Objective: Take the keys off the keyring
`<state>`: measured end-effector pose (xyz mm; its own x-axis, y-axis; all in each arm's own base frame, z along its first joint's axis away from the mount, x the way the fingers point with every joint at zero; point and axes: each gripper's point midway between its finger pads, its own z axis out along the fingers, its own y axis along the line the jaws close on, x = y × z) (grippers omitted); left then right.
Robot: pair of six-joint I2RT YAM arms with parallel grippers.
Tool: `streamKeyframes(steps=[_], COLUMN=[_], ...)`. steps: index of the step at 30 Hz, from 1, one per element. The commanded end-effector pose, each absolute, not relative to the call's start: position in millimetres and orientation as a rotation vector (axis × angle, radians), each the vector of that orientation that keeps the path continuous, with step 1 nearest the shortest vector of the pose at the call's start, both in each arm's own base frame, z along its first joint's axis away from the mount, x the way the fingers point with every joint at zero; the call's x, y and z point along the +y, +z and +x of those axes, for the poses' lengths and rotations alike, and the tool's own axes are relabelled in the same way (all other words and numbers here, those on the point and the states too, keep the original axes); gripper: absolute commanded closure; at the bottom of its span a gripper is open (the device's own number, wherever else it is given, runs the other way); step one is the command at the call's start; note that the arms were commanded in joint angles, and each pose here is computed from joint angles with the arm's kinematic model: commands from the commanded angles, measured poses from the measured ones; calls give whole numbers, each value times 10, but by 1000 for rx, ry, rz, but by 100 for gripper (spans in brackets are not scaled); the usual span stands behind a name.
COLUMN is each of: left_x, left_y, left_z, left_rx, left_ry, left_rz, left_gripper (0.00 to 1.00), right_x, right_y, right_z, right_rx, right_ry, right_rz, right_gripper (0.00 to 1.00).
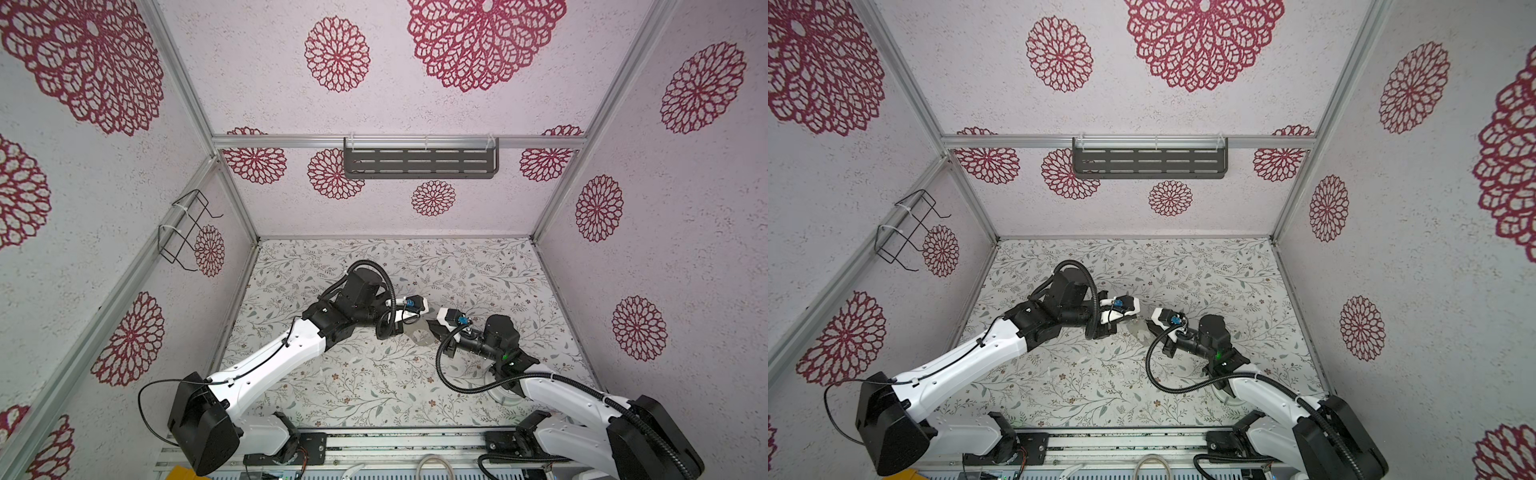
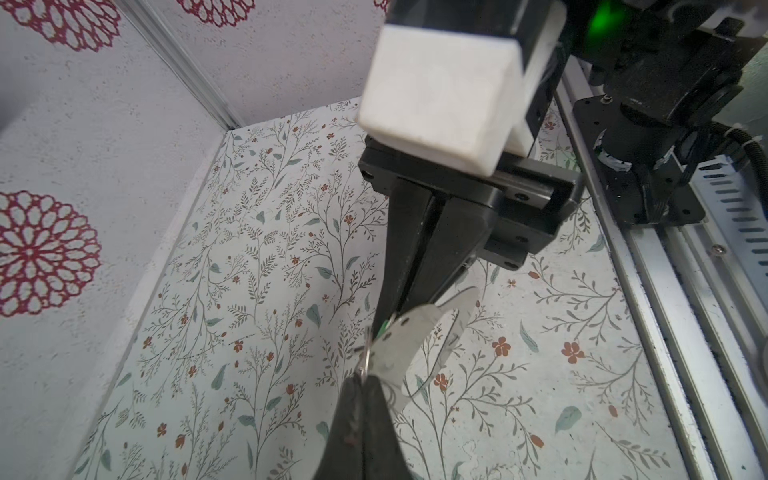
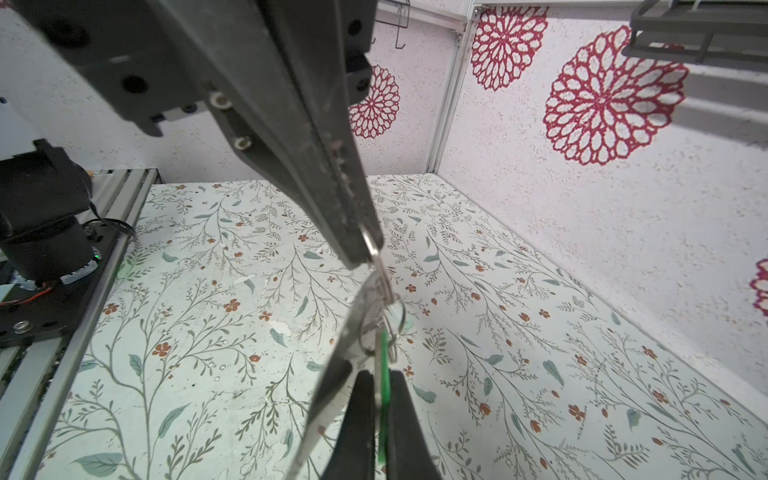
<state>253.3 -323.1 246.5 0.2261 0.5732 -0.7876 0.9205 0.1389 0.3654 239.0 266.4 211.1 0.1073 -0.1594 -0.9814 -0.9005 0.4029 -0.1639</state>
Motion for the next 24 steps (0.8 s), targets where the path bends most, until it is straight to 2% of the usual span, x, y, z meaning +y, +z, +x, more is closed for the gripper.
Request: streamKeyframes(steps=[1, 24], left_x=[-3251, -3158], left_y=[2769, 2828], left_z=[2671, 2836], left_rx=[1352, 1360], left_ry=[-342, -242], left_rz=[1429, 1309], left_gripper=[100, 100], right_x=[2647, 2476], right_y=[2314, 2418], right_z=[2482, 2622], right_rx=[1335, 1375], right_ry=[650, 447], right_rz=[-1022, -1030], right_gripper=[100, 100])
